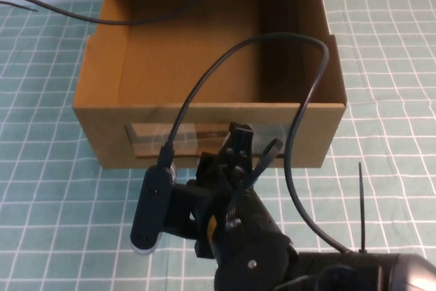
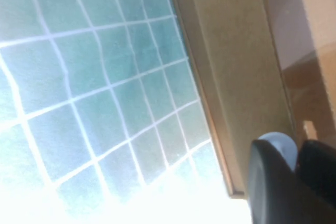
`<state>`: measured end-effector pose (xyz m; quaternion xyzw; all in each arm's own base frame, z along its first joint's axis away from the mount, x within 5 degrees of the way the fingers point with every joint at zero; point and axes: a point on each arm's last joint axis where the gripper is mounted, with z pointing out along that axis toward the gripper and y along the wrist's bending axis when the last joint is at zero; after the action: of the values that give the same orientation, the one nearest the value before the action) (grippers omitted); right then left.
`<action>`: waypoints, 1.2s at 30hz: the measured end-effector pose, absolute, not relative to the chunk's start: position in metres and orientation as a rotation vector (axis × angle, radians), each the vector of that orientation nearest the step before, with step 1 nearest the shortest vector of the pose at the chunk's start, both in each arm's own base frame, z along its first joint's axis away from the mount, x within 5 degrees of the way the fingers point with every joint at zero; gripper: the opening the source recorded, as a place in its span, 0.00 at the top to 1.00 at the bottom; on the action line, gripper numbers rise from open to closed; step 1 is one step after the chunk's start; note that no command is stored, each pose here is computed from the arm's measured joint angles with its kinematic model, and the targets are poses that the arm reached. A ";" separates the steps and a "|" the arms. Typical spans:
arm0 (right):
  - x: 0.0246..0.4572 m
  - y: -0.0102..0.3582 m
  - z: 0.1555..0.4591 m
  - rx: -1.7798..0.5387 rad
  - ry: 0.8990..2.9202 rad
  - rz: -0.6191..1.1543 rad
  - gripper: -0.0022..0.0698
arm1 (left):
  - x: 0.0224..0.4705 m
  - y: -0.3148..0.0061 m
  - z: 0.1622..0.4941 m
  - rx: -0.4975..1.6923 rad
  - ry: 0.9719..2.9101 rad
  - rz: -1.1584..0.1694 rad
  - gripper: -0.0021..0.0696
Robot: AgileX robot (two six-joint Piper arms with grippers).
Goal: Open the shoe box
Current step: 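Pull the top drawer of the cardboard box fully open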
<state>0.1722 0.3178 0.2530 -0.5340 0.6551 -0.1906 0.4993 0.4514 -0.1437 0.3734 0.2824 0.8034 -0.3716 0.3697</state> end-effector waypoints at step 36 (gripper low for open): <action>0.098 0.264 0.375 -1.209 1.484 0.222 0.40 | 0.391 -0.126 0.459 0.746 1.951 -0.760 0.98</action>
<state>0.0983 0.2639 0.3749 -0.5152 0.6325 0.0947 0.5705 0.3915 -0.1264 0.4586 0.3010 0.7867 -0.3063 0.4435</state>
